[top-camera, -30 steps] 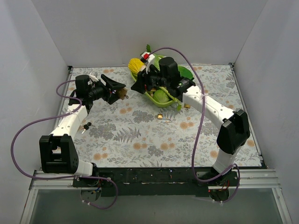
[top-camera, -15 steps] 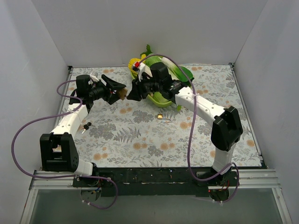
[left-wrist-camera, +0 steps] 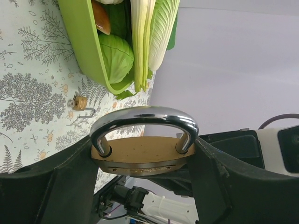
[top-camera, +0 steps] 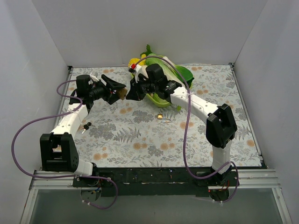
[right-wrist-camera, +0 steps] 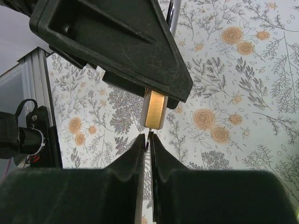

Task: Lock with the key
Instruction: Lock the lock, then place the lock at the center of the board.

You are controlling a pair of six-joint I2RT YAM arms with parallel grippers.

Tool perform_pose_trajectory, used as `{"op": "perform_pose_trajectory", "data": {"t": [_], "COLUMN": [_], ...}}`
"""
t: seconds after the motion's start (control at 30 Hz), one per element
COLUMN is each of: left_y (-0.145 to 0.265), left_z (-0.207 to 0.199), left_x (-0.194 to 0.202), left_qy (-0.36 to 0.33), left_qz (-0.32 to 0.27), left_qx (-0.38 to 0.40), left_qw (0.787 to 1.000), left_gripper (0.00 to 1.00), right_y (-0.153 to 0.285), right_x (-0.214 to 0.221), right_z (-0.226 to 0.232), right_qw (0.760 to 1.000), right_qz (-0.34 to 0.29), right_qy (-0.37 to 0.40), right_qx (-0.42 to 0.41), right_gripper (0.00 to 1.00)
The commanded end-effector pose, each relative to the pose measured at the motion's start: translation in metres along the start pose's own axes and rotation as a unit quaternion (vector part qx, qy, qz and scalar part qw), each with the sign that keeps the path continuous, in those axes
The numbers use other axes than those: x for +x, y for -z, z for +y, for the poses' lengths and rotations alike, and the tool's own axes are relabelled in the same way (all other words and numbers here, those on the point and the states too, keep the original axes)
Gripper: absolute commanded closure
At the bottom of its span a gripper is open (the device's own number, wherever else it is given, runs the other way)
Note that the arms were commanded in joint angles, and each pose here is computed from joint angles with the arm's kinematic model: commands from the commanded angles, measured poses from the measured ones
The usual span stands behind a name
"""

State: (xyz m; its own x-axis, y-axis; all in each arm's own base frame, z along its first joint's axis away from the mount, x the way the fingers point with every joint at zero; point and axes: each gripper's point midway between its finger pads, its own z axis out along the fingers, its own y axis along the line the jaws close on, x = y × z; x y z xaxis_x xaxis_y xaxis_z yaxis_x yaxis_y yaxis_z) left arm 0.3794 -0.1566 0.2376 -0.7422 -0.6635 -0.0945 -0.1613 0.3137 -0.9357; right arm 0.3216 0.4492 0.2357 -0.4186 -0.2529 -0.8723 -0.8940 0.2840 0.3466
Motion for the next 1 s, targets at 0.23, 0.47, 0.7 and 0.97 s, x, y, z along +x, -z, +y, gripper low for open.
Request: {"op": "perform_pose_trajectory", "data": {"t": [0.23,0.47,0.7,0.97], "left_y": [0.008,0.014,0.017,0.062], "left_z": [-0.034,-0.027,-0.028,0.083], "left_x": [-0.019,-0.083,-0.113,-0.062], "left_qy": [-0.034,-0.018,-0.129,-0.266], "left_qz": [-0.047,-0.13,-0.142,0.028], "left_qx": [0.018,-0.007,-0.046,-0.279], "left_qw": [0.998,0.991,0.98,0.923], "left_gripper": [1.0,1.0,1.0,1.0], "right_y": [0.007,0.021,0.04,0.054], "right_x": [-0.026,0.014,0.044,0.048], "right_z": [0.014,0.019,0.029,0.014], "right_qw": [0.999,1.0,1.0,1.0], "right_qz": [-0.04,-0.008,0.007,0.002], "right_qy": [0.028,0.0,-0.016,-0.01], "right_qx": [-0.007,-0.002,-0.003,0.023], "right_gripper": [0.99,0.99,0.99,0.99]}}
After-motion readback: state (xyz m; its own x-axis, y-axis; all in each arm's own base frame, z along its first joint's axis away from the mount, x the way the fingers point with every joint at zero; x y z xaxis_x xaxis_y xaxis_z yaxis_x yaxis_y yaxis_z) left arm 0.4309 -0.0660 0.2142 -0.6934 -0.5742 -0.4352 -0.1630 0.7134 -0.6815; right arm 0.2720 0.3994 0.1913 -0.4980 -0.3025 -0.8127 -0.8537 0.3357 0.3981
